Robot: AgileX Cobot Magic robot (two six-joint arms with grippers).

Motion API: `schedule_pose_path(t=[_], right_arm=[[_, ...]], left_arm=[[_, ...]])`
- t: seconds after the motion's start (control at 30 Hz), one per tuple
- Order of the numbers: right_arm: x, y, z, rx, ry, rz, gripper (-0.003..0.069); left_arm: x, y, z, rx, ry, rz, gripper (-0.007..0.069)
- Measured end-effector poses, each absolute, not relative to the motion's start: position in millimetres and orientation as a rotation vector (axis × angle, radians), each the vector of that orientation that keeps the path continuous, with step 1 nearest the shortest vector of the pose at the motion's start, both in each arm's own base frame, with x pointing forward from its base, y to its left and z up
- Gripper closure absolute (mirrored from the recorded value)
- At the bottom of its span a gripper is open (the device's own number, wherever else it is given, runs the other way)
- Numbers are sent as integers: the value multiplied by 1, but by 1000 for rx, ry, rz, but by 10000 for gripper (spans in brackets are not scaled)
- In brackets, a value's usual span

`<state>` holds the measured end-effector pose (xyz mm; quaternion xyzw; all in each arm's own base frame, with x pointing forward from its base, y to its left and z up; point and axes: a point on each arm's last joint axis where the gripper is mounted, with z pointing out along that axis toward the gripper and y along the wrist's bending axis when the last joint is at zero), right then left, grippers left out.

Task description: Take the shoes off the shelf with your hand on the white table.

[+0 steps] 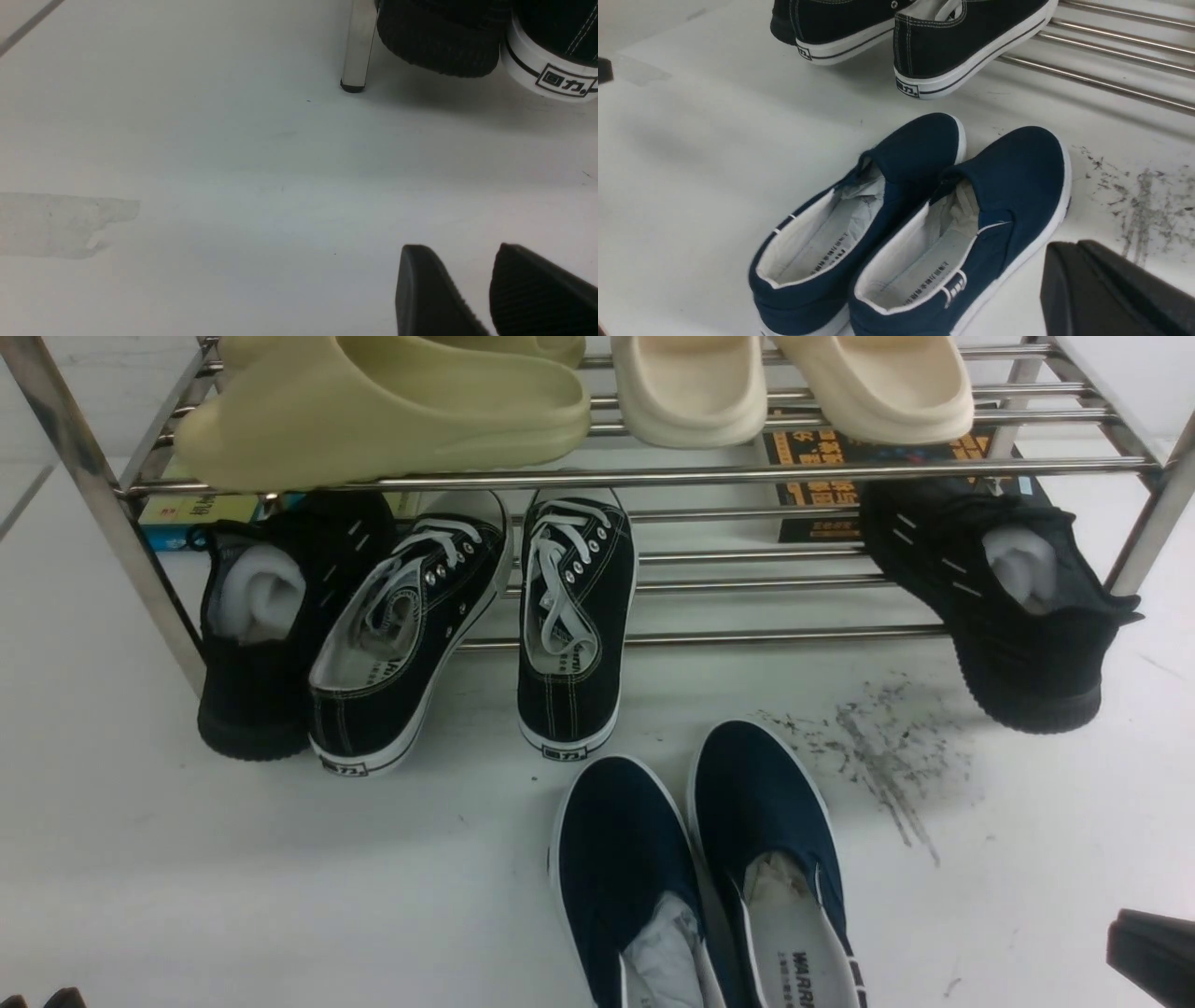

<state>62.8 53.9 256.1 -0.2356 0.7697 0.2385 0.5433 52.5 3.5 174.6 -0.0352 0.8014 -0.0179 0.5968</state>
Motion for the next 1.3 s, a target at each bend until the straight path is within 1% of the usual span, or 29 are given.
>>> schedule_pose_path(t=[0.1, 0.17, 0.2, 0.27, 0.33, 0.37, 0.53, 0.6, 0.63, 0.73, 0.87, 1.3], right_arm=[[62, 48, 242, -521, 1845, 520, 648], [61, 41, 228, -472, 1858, 456, 645], [62, 40, 227, -458, 1861, 445, 645], [60, 30, 210, -372, 1874, 367, 643], [58, 24, 200, -305, 1878, 315, 641], [58, 24, 199, -297, 1878, 309, 641], [53, 10, 179, -96, 1875, 164, 635], [53, 8, 176, -66, 1872, 143, 635], [52, 5, 175, -18, 1868, 108, 635], [52, 2, 176, 29, 1862, 72, 633], [52, 1, 175, 49, 1871, 57, 631], [52, 3, 174, 38, 1877, 90, 616]], left_arm=[[53, 3, 175, -82, 1860, -42, 382], [53, 3, 175, -82, 1860, -42, 382], [53, 3, 175, -82, 1860, -42, 382], [53, 3, 175, -82, 1860, -42, 382], [53, 3, 175, -82, 1860, -42, 382], [53, 3, 175, -82, 1860, -42, 382], [53, 3, 175, -82, 1860, -42, 382], [53, 3, 175, -82, 1860, -42, 382], [53, 3, 175, -82, 1860, -42, 382], [53, 3, 175, -82, 1860, -42, 382], [53, 3, 175, -82, 1860, -42, 382], [53, 3, 175, -82, 1860, -42, 382]])
